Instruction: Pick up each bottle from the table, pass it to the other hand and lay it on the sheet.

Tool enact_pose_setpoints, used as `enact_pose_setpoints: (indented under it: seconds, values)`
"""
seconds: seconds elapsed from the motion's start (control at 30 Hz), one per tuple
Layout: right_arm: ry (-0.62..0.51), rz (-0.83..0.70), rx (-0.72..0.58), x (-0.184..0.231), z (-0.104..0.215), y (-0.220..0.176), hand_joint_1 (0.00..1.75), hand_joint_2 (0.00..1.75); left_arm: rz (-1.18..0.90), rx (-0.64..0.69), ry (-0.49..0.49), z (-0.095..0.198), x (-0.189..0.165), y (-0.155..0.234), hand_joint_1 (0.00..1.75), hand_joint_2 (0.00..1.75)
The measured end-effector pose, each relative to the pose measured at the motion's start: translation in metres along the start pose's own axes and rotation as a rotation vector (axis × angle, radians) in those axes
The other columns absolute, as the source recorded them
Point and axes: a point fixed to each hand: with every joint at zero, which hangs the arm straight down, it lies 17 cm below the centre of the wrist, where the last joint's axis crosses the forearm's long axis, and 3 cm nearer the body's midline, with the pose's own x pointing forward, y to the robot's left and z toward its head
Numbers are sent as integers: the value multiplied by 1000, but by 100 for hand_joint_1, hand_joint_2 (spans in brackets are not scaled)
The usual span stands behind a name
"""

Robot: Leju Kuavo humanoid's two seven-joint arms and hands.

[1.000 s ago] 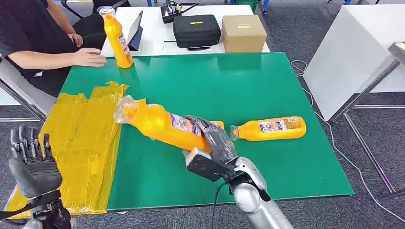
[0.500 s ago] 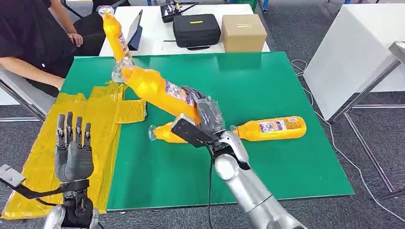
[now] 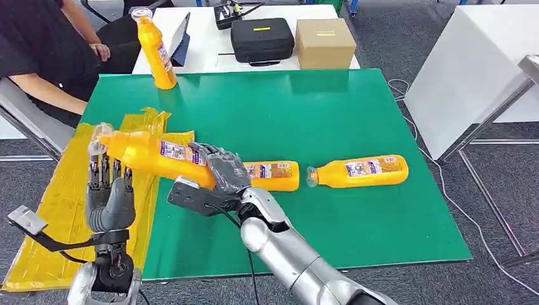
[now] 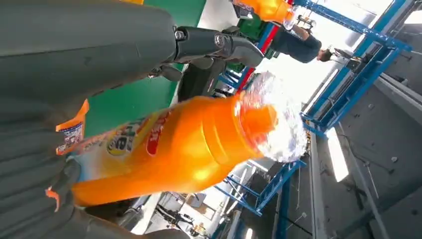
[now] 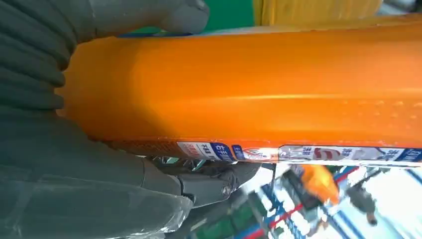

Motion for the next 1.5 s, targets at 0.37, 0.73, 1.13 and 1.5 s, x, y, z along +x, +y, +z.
enact_pose_setpoints:
  seconds: [0.37,0.73,1.13,1.5]
  values:
    - [-79,112,61,56,6,38,175,175,-22,17,29,-9,0,6,0,175]
    - [-94,148,34,73,6,30,175,175,-29,4,41,-15,-4,0,0,175]
    - [-80,148,44,72,9,31,175,175,-39,-15,65,-16,-11,-6,175,175]
    - [-43,149,61,63,14,37,175,175,-25,-15,66,-18,-13,-10,175,175]
